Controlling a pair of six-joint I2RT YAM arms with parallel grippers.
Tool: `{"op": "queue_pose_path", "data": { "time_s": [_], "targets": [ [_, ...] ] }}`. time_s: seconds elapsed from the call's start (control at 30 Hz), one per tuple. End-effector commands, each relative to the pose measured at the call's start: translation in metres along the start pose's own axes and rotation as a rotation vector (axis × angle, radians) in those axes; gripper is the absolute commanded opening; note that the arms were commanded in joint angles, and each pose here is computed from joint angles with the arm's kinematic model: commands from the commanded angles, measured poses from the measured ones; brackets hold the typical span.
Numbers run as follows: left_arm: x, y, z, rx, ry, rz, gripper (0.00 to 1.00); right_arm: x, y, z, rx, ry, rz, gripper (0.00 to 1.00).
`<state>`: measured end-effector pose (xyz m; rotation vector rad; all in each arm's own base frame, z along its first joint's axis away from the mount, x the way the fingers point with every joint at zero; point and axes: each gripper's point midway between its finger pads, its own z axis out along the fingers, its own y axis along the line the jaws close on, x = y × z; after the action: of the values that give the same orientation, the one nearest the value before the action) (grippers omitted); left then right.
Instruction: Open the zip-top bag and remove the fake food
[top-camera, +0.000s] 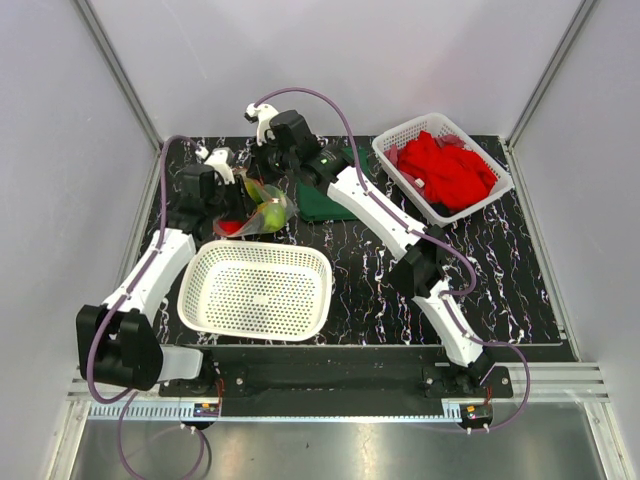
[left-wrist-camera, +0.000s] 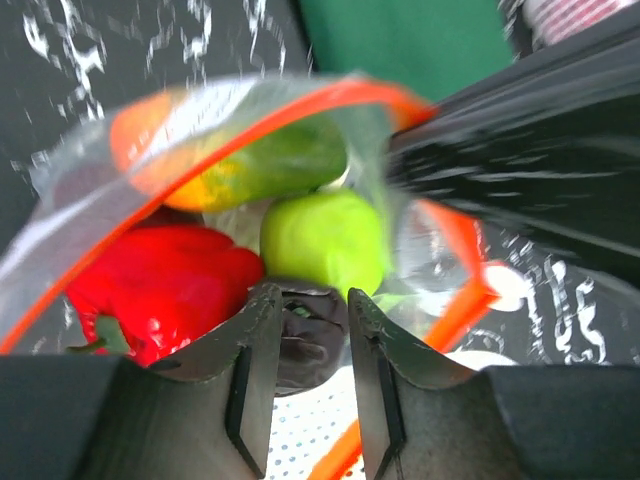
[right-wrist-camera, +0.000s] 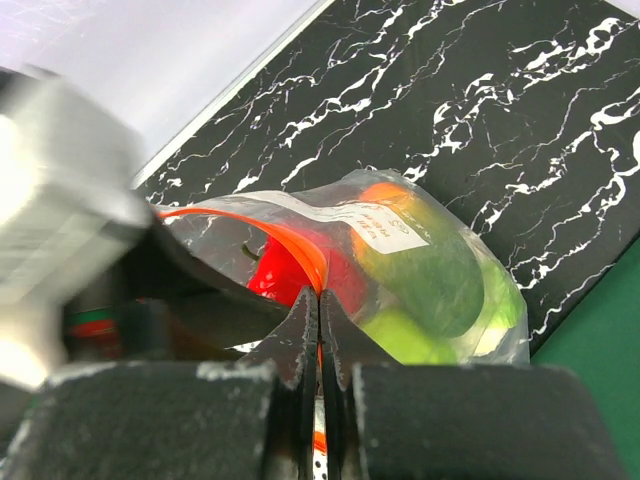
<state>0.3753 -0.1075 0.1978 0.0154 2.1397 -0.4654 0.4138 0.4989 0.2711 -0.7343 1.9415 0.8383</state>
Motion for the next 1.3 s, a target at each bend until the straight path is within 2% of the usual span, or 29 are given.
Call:
{"op": "queue_pose_path", "data": {
  "time_s": [0.0, 0.03, 0.07, 0.17, 0.23, 0.4, 0.5, 0.8, 0.9, 0.93, 1.0, 1.03, 1.13, 1.27],
  "targets": [
    [-0.004, -0.003, 0.002, 0.0, -0.001, 0.028, 0.4, -0.032, 0.012, -0.013, -0.039, -0.088, -0.014, 0.0],
    [-0.001, -0.004, 0.001, 0.002, 0.005, 0.037, 0.42, -0.031, 0.013, -0.013, -0.04, -0.086, -0.013, 0.0],
    [0.005, -0.003, 0.001, -0.002, 0.014, 0.043, 0.5, -0.029, 0.012, -0.012, -0.037, -0.081, -0.014, 0.0],
    [0.014, -0.001, 0.0, -0.018, 0.027, 0.067, 0.64, -0.026, 0.011, -0.011, -0.037, -0.073, -0.011, 0.0],
    [0.018, 0.001, 0.0, -0.036, 0.037, 0.073, 0.69, -0.025, 0.011, -0.011, -0.039, -0.071, -0.004, 0.0],
    [0.037, 0.009, 0.012, -0.058, 0.073, 0.06, 0.71, -0.023, 0.011, -0.009, -0.035, -0.067, 0.009, 0.0],
    [0.044, 0.01, 0.019, -0.056, 0.082, 0.062, 0.66, -0.024, 0.009, -0.009, -0.018, -0.073, 0.026, 0.0],
    [0.073, 0.031, 0.041, -0.118, 0.15, 0.07, 0.72, -0.017, 0.001, -0.005, 0.007, -0.056, 0.037, 0.0],
    [0.074, 0.037, 0.051, -0.14, 0.148, 0.07, 0.62, -0.01, 0.0, -0.001, 0.004, -0.043, 0.047, 0.0],
    [0.071, 0.037, 0.052, -0.14, 0.138, 0.073, 0.5, -0.008, 0.001, 0.0, 0.0, -0.04, 0.048, 0.0],
    [0.061, 0.038, 0.05, -0.157, 0.11, 0.079, 0.33, -0.008, -0.001, 0.001, 0.005, -0.041, 0.045, 0.0],
    [0.057, 0.037, 0.047, -0.155, 0.098, 0.088, 0.21, -0.008, -0.002, 0.001, 0.009, -0.042, 0.038, 0.0],
    [0.03, 0.029, 0.028, -0.144, 0.023, 0.126, 0.08, -0.009, -0.006, 0.0, 0.021, -0.045, 0.022, 0.0],
    [-0.003, 0.012, -0.01, -0.112, -0.073, 0.175, 0.03, -0.008, -0.012, 0.001, 0.031, -0.042, 0.021, 0.0]
  ]
}}
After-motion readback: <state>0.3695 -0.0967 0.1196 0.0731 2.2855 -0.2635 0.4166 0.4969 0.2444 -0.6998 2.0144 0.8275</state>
